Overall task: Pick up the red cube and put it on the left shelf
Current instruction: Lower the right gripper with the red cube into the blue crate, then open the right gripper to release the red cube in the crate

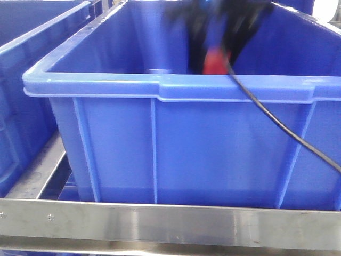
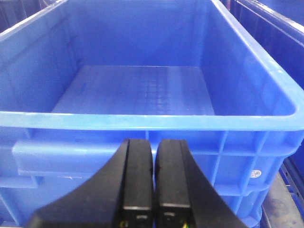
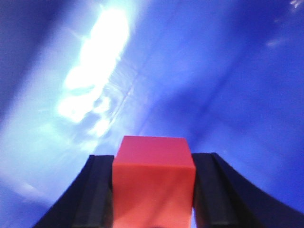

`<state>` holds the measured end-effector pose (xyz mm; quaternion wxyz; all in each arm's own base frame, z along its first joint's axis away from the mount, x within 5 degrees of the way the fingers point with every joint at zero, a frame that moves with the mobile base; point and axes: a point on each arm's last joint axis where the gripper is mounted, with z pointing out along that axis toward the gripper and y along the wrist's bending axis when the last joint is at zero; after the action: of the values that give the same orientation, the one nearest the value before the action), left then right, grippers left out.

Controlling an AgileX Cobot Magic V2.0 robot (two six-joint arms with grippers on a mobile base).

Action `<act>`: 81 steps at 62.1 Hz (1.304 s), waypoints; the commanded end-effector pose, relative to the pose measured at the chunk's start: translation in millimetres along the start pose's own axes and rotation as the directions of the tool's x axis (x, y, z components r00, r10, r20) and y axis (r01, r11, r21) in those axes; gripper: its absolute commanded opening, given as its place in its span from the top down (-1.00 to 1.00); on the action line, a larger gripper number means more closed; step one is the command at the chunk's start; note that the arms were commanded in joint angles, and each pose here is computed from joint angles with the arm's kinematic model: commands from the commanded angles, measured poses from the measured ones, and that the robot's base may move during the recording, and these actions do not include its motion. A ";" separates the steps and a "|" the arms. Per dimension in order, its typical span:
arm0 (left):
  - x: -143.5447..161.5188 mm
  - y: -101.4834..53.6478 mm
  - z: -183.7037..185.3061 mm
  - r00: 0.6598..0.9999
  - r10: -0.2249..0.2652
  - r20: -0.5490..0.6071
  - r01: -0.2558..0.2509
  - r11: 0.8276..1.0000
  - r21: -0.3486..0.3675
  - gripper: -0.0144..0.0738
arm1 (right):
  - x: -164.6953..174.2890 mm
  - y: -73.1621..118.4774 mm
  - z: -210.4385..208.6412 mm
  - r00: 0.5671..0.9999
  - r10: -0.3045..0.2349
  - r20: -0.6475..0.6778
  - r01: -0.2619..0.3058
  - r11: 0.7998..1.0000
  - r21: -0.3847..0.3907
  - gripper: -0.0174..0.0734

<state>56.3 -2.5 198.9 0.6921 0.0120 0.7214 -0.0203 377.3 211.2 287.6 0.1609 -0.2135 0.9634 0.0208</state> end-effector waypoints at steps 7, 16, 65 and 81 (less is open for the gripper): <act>-0.9 -0.1 -0.3 0.997 -0.006 0.079 0.006 1.000 0.002 0.44 | -20.5 4.1 16.2 0.999 0.006 -0.036 -0.007 0.999 -0.032 0.19; -0.9 -0.1 -0.3 0.997 -0.006 0.079 0.006 1.000 0.002 0.44 | -24.3 5.6 29.0 0.999 0.007 -0.046 -0.009 0.999 -0.037 0.19; -0.9 -0.1 -0.3 0.997 -0.006 0.079 0.006 1.000 0.002 0.44 | -28.7 4.2 10.0 0.999 0.008 0.038 -0.007 0.999 -0.036 -0.73; -0.9 -0.1 -0.3 0.997 -0.006 0.079 0.006 1.000 0.002 0.44 | -23.5 0.6 -46.3 0.988 0.014 0.156 -0.008 0.999 -0.044 -0.73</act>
<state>56.3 -2.5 198.9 0.6921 0.0120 0.7214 -0.0203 400.0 228.7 278.3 0.1603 -0.2097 0.9635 0.0436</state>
